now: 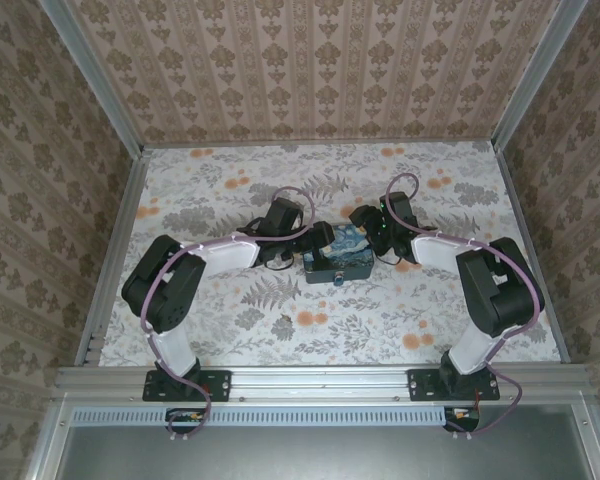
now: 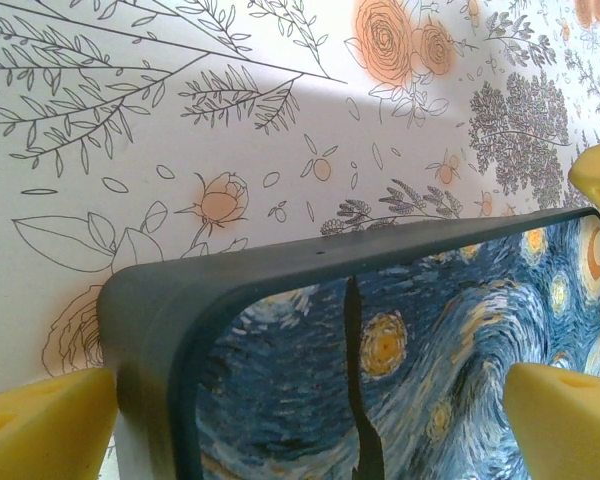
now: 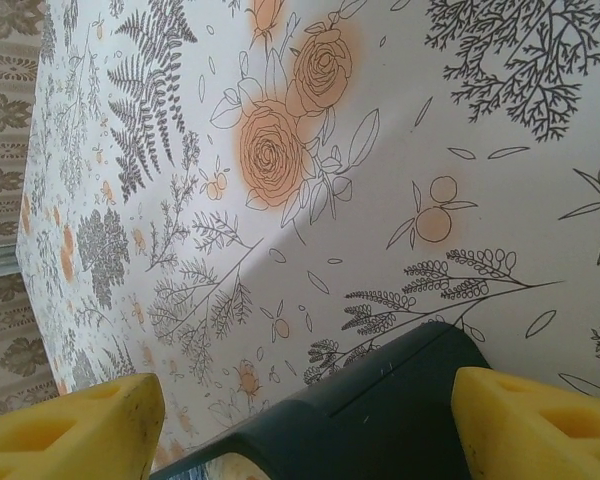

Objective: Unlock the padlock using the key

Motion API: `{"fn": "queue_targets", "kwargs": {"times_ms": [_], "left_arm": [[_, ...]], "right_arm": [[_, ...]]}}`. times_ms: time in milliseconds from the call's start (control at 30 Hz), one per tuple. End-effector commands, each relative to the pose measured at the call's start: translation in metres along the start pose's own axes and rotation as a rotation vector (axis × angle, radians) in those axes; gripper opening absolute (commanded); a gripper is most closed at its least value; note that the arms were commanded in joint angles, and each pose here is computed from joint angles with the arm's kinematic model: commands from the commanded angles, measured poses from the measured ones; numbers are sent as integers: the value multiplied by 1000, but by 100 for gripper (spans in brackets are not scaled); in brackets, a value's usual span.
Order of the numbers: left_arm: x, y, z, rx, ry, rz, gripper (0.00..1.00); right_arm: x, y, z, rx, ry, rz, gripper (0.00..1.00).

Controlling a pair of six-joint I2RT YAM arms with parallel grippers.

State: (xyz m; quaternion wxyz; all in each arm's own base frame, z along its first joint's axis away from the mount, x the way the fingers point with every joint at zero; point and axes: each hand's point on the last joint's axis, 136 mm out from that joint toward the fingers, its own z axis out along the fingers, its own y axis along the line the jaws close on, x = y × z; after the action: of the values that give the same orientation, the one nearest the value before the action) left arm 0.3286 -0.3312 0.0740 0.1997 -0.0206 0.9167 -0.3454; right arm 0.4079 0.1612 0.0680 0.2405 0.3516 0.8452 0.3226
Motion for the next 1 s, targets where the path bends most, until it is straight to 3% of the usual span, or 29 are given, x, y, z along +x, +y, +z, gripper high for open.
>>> {"fn": "queue_targets", "kwargs": {"times_ms": [0,500,567,633,800,967], "left_arm": [[-10,-19,1,72,-16,43,100],[-18,-19,9,76,-13,32,100],[-19,-16,8,69,-17,29,100],[-22,-12,6,60,-27,18,100],[-38,1,-12,47,-76,-13,100],[-54,3,-42,57,-128,-8,100]], "right_arm": [[2,20,3,-52,16,7,80],[-16,7,-13,-23,-18,-20,90],[-20,3,-15,-8,-29,-24,99],[-26,0,-17,5,-46,-30,100],[-51,-2,-36,35,-102,-102,100],[-82,0,-71,175,-219,-274,100]]}}
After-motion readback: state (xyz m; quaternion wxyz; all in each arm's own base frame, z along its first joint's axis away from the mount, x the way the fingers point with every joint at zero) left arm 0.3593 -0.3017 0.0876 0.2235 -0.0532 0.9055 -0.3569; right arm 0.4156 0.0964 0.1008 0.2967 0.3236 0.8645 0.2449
